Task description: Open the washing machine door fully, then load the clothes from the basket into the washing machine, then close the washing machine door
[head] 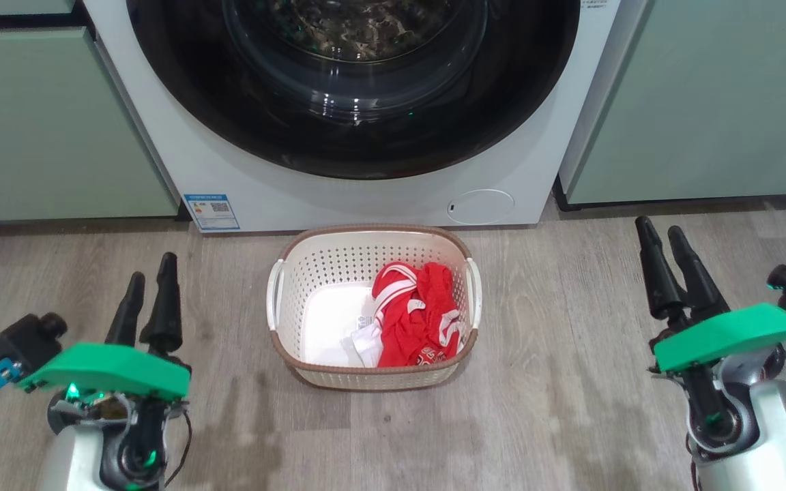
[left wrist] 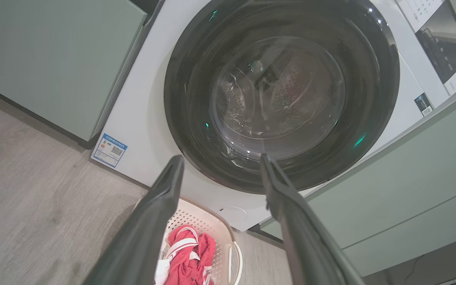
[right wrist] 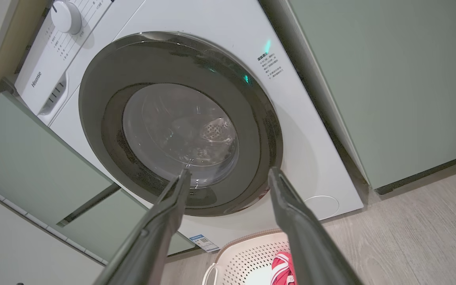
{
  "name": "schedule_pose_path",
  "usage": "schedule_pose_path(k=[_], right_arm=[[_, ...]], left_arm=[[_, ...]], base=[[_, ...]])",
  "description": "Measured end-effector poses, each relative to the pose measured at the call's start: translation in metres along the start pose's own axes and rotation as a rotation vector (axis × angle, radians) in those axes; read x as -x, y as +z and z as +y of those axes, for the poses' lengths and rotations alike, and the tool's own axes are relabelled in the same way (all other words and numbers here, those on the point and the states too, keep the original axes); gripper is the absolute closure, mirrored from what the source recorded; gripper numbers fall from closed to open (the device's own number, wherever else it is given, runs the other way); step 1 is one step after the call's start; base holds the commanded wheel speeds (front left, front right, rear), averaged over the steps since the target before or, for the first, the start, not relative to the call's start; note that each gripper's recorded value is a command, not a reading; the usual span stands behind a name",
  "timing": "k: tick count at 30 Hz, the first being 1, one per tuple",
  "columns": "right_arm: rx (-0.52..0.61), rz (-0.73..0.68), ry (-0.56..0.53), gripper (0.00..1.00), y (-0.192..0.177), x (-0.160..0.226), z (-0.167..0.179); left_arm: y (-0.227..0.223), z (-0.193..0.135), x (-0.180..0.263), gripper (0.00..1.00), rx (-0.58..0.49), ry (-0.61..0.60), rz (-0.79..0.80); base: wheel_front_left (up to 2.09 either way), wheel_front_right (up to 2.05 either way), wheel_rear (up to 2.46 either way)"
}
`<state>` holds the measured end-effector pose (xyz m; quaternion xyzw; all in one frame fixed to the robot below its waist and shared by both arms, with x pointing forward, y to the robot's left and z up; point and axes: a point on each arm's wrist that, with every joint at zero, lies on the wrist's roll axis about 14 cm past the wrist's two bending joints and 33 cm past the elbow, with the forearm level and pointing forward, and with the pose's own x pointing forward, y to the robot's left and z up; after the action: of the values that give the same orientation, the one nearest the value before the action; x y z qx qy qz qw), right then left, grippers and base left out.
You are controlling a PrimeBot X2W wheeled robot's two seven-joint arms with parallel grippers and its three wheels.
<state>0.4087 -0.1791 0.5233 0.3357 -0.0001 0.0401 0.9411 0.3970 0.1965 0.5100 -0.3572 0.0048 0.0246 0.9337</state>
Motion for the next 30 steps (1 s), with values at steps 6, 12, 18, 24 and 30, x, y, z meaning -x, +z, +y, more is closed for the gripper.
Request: schedule_pose_path(k=[6, 12, 18, 24, 30], right_arm=[[0.063, 0.004, 0.002, 0.00, -0.003, 0.000, 0.001], [0.136, 0.020, 0.010, 0.00, -0.010, -0.001, 0.003], [0.209, 0.020, 0.015, 0.00, -0.012, -0.001, 0.005], [0.281, 0.022, 0.020, 0.00, -0.015, 0.000, 0.007], [0.356, 0.041, 0.014, 0.00, -0.022, 0.006, 0.003]], left_arm=[[0.000, 0.000, 0.000, 0.00, -0.066, 0.008, -0.006], [0.002, 0.000, -0.001, 0.00, -0.155, 0.009, -0.020], [0.001, -0.001, 0.000, 0.00, -0.250, 0.010, -0.022], [0.001, 0.000, 0.004, 0.00, -0.330, 0.011, -0.032], [0.004, -0.005, 0.004, 0.00, -0.407, -0.003, -0.056]], base=[[0.00, 0.00, 0.00], [0.00, 0.00, 0.00], [0.00, 0.00, 0.00], [0.00, 0.00, 0.00], [0.00, 0.00, 0.00]])
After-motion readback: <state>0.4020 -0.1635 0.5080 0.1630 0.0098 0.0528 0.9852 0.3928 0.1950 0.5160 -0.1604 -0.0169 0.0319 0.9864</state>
